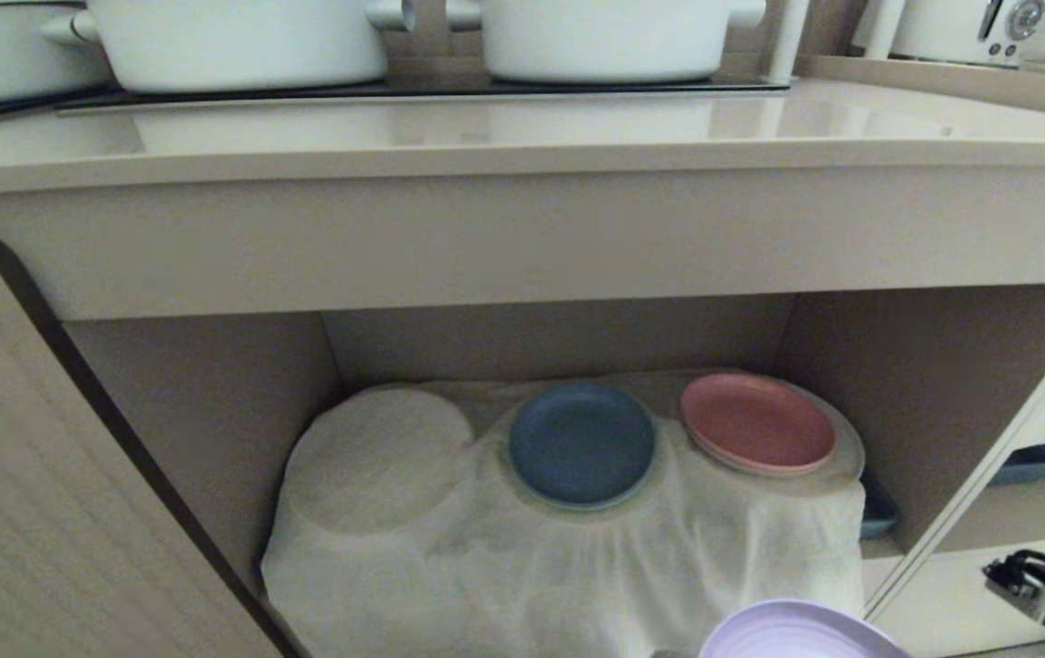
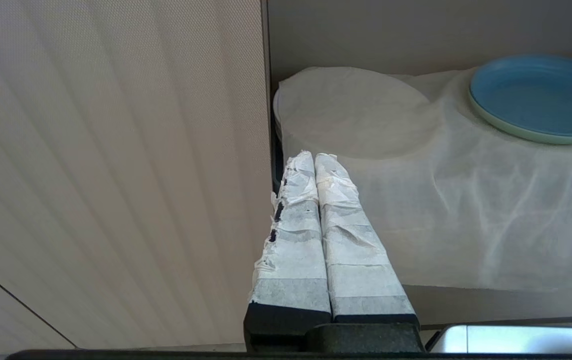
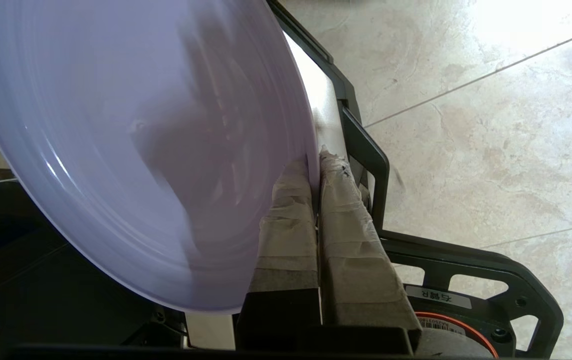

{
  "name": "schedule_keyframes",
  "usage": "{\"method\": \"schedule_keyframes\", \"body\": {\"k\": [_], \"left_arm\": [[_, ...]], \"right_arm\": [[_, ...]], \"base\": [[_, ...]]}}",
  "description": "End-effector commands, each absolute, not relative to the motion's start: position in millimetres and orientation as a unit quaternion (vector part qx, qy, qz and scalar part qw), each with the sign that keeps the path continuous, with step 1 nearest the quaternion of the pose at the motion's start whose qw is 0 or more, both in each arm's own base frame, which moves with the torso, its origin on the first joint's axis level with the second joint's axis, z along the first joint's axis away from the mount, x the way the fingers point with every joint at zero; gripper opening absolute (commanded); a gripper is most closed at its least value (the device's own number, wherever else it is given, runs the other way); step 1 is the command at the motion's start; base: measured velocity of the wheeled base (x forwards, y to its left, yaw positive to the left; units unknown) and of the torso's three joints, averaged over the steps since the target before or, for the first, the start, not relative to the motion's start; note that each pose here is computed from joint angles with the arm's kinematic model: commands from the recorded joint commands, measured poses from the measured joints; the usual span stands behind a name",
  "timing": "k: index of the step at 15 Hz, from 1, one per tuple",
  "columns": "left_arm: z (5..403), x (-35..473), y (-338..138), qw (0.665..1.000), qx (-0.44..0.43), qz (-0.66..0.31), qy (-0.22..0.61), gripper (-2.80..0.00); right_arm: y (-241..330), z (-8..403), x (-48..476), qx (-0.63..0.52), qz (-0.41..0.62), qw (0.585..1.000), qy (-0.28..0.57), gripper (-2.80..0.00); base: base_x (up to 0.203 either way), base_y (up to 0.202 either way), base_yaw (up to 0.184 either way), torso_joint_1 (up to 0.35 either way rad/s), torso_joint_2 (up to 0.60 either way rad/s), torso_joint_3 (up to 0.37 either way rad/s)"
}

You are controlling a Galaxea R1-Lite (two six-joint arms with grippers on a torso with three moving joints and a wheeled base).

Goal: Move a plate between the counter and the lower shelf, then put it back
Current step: Put the plate

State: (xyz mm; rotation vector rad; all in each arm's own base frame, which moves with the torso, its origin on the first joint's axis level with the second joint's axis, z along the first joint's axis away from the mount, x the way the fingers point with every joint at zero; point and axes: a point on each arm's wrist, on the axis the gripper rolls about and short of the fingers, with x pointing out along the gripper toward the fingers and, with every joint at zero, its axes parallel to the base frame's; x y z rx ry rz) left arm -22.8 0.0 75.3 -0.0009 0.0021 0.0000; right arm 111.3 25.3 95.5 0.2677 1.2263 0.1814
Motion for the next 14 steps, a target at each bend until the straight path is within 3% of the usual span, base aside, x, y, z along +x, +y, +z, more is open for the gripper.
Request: {"method": "schedule_keyframes", "body": {"k": [1,10,14], "left_arm": [[75.3,-22.8,0.0,1.0,-0.001,0.0,0.001,-2.8],[75.3,-22.8,0.0,1.0,-0.001,0.0,0.001,-2.8],[75.3,-22.8,0.0,1.0,-0.001,0.0,0.001,-2.8]], "right_arm": [[25.2,96.3,110.5,0.126,0.086,0.807,0.57,-2.8],[25.1,97.0,109.9,0.127,0.087,0.809,0.568,-2.8],[25.2,97.1,110.1,0.127,0.088,0.809,0.567,-2.8]], "base": [[0.0,0.0,0.0,0.0,0.0,0.0],[0.0,0.0,0.0,0.005,-0.01,-0.003],[0.0,0.0,0.0,0.182,-0.1,-0.126]]}}
